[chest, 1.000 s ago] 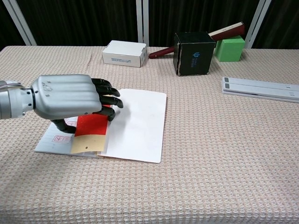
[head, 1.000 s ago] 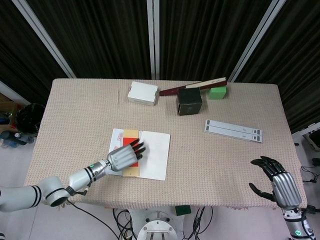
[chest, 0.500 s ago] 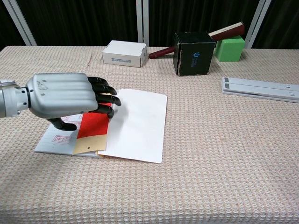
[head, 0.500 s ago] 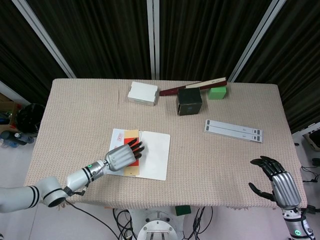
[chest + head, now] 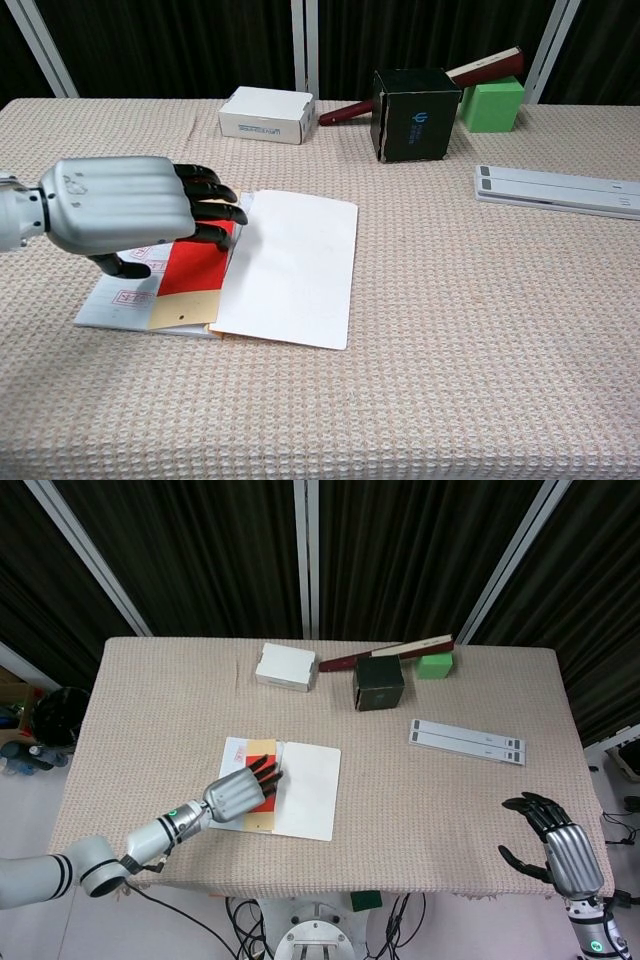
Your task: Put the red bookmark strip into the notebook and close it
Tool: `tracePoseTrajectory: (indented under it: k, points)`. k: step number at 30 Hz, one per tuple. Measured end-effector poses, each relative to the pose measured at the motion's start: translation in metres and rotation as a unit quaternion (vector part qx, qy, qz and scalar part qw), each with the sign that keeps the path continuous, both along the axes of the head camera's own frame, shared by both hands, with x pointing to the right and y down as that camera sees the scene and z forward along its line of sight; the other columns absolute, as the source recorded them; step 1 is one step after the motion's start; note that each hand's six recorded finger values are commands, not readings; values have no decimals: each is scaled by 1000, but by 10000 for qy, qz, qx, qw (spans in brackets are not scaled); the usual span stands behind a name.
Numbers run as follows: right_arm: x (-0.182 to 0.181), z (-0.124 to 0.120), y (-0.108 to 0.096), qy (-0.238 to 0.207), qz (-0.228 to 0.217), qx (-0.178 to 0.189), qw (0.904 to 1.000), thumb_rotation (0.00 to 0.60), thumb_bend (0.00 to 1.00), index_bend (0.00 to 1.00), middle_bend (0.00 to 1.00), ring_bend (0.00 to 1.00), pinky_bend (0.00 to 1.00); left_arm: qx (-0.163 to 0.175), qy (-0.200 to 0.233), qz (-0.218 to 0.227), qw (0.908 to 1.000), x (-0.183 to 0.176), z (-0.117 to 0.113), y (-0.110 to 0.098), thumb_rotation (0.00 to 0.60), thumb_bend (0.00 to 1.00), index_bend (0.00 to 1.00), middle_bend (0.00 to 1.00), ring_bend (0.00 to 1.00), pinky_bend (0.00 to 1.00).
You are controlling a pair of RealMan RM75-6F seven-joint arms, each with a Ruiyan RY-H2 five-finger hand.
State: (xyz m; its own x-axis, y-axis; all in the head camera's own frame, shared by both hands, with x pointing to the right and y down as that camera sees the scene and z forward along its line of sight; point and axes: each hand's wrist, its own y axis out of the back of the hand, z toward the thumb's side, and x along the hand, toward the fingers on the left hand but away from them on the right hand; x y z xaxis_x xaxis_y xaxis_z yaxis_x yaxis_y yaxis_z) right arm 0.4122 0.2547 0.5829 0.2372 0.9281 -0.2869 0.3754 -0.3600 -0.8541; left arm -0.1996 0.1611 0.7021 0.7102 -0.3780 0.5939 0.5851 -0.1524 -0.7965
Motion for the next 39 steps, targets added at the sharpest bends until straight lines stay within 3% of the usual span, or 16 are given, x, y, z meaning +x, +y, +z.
tracePoseTrajectory:
  k: [25, 29, 33, 36, 39]
  points:
    - [-4, -2, 1, -7, 7, 50, 10000, 600, 176, 290, 266, 168, 230, 166, -123, -150, 9997, -28, 1, 2, 600, 213, 252, 92, 76, 132]
    - [-4, -1, 2, -12, 8, 38, 10000, 600, 176, 290, 267, 168, 230, -46, 137, -433, 9990, -25, -7, 3, 600, 320, 278, 92, 76, 132]
    - [-4, -1, 2, -13, 3, 31, 10000, 600, 176, 290, 266, 168, 231, -426, 629, -830, 9936, -15, -20, 3, 600, 538, 356, 92, 73, 126]
    - [-3, -1, 1, -9, 15, 45, 10000, 600, 176, 290, 266, 168, 230, -650, 926, -954, 9890, -5, -27, 4, 600, 580, 369, 92, 60, 117]
    - [-2, -2, 2, -10, 34, 45, 10000, 600, 176, 290, 266, 168, 230, -727, 958, -891, 9887, 2, -25, 8, 600, 593, 376, 92, 46, 105]
